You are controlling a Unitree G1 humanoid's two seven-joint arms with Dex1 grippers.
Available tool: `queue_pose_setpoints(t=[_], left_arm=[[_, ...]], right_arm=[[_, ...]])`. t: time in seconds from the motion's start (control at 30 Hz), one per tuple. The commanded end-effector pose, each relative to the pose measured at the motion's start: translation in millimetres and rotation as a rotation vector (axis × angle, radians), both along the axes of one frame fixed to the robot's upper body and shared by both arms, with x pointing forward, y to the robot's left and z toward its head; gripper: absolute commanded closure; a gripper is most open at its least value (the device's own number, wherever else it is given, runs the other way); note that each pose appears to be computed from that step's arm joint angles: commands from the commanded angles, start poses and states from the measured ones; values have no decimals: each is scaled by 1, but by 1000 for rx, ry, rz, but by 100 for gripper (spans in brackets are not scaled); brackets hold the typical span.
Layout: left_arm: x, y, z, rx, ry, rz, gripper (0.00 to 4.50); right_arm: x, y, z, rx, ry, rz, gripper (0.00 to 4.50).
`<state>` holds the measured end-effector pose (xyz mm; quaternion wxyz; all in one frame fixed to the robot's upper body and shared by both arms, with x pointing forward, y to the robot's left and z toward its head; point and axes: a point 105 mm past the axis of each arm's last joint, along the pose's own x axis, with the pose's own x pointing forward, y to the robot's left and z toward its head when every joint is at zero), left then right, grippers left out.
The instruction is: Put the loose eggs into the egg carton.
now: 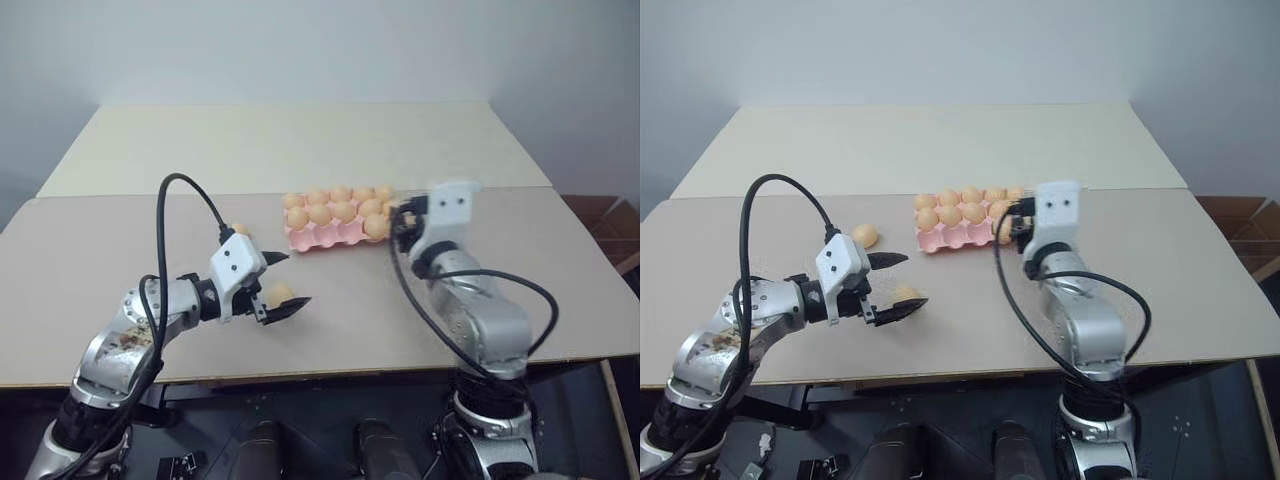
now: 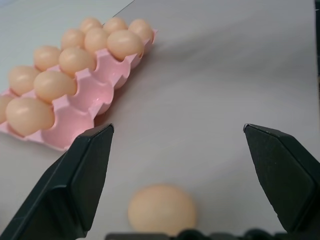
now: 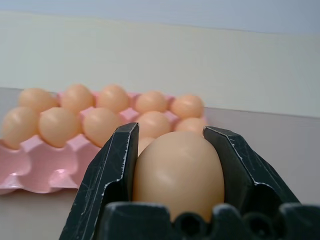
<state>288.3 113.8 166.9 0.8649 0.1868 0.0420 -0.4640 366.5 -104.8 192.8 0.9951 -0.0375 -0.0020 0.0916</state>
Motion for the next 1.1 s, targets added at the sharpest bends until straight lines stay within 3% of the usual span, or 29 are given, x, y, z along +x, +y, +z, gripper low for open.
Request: queue_pose_setpoints(t=[0.03, 0.23, 0.63, 0.67, 0.83, 0.87, 1.1], left_arm=[[2, -1, 9, 13, -43, 13, 0], [-1, -2, 8, 11, -42, 23, 0], [-1, 4, 8, 21, -39, 59, 0], [-1, 4, 8, 22, -39, 62, 0], [-1, 4, 9, 12, -47, 79, 0], [-1, 4, 10, 4, -51, 84, 0], [-4, 9, 24, -86, -79, 137, 0]], right_arm=[[9, 17, 8, -34, -66, 45, 256], [29, 39, 3, -54, -83, 93, 256], [44, 60, -7, -42, -58, 146, 256], [44, 60, -7, -38, -56, 145, 184], [42, 60, 1, -19, -79, 152, 20], [39, 58, 9, -2, -99, 156, 4], [-8, 29, 49, 62, -231, 224, 4]])
